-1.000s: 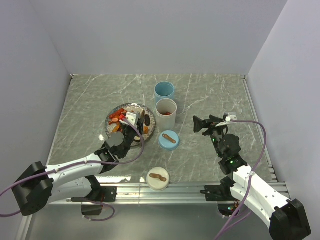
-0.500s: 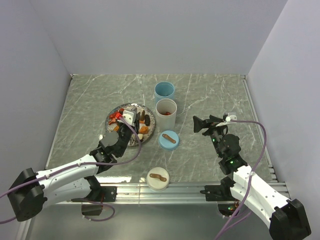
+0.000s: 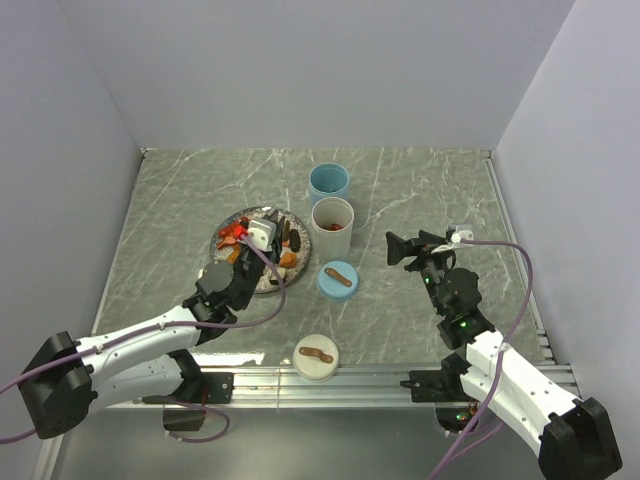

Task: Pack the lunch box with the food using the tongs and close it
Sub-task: Pick up the food using the clamp

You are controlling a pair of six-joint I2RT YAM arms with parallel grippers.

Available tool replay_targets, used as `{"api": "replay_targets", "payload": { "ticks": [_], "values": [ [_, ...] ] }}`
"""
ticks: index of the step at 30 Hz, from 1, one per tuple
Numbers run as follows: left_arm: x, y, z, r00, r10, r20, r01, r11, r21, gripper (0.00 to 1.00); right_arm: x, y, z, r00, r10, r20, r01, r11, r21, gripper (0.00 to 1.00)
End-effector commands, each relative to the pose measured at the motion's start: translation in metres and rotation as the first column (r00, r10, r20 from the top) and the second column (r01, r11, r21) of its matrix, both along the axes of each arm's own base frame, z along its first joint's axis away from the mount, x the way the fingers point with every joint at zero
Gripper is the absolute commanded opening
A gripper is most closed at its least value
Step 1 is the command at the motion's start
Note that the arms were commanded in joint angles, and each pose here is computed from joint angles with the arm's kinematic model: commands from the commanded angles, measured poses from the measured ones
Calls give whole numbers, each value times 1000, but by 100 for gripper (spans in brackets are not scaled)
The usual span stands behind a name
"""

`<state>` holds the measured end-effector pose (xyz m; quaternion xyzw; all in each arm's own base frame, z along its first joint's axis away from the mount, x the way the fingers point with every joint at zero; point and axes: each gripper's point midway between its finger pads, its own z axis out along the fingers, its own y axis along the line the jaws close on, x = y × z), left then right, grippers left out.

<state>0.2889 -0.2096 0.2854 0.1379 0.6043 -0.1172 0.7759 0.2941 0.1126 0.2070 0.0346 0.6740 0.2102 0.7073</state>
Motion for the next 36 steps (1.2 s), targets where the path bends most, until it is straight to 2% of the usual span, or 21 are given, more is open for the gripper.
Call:
{"api": "replay_targets", "payload": {
  "ticks": [1, 7, 14, 36],
  "values": [
    [-6, -10, 54, 987, -57, 147, 69, 995, -78, 35, 2, -2, 11, 999, -7, 38, 6, 1000, 5, 98],
    [-5, -27, 60, 977, -116, 177, 129, 989, -65, 37, 2, -2, 12, 999, -7, 43, 6, 1000, 6, 98],
    [8, -47, 48, 974, -164, 159, 171, 985, -35, 39, 2, -1, 12, 999, -5, 42, 5, 1000, 4, 98],
    [33, -54, 16, 967, -226, 118, 230, 973, -20, 41, 3, -1, 12, 999, -5, 42, 5, 1000, 4, 98]
  ]
}}
